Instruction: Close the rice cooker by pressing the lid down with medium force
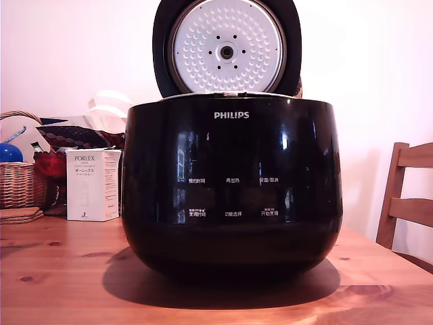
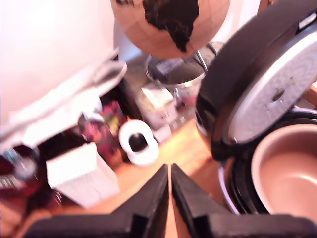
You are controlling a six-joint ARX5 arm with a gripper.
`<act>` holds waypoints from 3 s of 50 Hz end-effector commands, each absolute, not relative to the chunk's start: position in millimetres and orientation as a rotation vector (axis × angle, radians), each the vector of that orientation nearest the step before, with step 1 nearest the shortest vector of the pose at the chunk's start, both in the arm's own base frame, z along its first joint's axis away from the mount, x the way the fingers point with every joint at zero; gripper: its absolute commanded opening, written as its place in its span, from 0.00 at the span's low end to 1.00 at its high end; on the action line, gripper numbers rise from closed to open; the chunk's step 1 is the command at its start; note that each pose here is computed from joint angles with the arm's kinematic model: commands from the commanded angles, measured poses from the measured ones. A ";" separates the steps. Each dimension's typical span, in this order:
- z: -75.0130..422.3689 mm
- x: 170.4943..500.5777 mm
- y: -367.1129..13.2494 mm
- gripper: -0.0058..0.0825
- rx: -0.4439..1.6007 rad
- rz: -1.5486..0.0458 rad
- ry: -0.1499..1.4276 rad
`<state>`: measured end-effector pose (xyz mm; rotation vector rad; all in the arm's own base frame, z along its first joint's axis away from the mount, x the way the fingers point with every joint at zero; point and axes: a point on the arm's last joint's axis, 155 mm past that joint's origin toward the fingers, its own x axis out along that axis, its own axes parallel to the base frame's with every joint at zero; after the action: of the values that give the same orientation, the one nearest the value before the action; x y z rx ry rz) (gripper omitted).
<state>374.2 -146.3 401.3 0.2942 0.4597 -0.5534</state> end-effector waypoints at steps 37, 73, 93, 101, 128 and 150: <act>467.7 406.5 -179.4 0.04 0.264 -0.654 0.246; 452.1 453.3 -250.9 0.04 0.266 -0.799 0.192; 443.5 441.3 -261.8 0.04 0.254 -0.869 0.227; 436.8 439.1 -272.1 0.04 0.257 -0.890 0.241; 406.2 447.1 -291.0 0.04 0.312 -0.913 0.289; 388.5 444.5 -297.9 0.04 0.341 -0.931 0.335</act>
<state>435.3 -290.6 407.5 0.3298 0.3017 -0.9208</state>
